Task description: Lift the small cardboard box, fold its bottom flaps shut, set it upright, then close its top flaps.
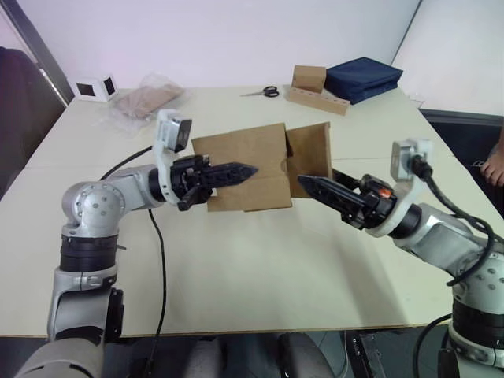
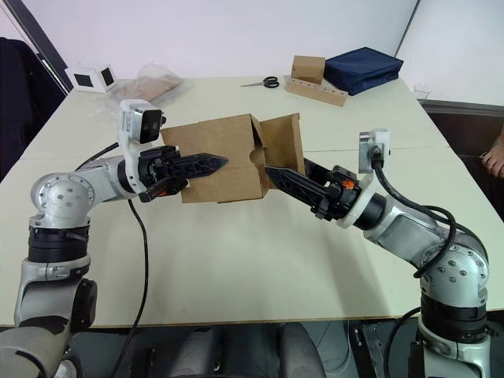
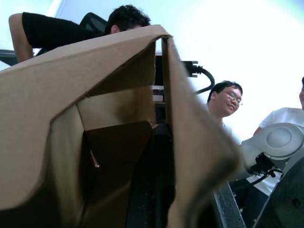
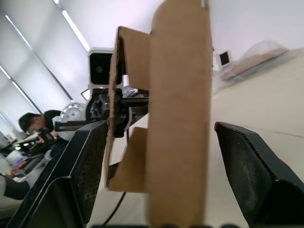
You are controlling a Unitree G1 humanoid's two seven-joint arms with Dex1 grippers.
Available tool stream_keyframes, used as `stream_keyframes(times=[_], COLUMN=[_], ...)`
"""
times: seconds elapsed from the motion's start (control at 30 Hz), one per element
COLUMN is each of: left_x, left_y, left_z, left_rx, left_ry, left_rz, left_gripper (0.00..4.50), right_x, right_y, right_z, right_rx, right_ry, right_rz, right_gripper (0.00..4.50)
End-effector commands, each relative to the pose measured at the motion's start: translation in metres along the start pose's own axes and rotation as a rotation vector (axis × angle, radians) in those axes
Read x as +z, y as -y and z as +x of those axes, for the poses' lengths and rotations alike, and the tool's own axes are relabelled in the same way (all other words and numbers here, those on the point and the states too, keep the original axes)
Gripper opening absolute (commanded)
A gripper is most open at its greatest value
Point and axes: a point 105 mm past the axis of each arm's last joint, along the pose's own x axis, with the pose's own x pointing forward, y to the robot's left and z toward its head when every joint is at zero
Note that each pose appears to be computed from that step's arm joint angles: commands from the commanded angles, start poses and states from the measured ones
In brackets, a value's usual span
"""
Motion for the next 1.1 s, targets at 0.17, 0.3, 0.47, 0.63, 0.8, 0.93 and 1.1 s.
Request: stream_keyframes(times=[0.17,0.3,0.47,0.63,0.8,0.93,1.1], left_x=[0.005,0.004,0.004,0.006,0.006,0.006,0.007], left_y=[0.002,-0.003,-0.002,0.001,0.002,0.003,0.003], left_z=[0.001,-0.004,-0.002,0.001,0.002,0.002,0.002], left_rx=[-0.002,0.026,0.019,0.006,0.001,0.0,0.005], left_ry=[0.005,0.005,0.005,0.005,0.005,0.008,0.01], left_rz=[0.038,0.036,0.039,0.046,0.049,0.05,0.051], left_gripper=[0.0,0.0,0.0,0.0,0.0,0.0,0.0], right_x=[0.006,0.009,0.011,0.009,0.011,0.01,0.011], right_y=[-0.016,-0.023,-0.02,-0.017,-0.015,-0.014,-0.013], right_z=[0.002,0.002,0.0,0.003,0.004,0.004,0.005], right_rx=[0.064,0.087,0.075,0.068,0.064,0.058,0.051], right_ry=[0.023,0.03,0.053,0.046,0.049,0.041,0.043], right_rz=[-0.012,-0.003,0.034,0.036,0.032,0.023,0.014], right_gripper=[3.67,3.67,3.67,3.67,2.61,1.51,1.51])
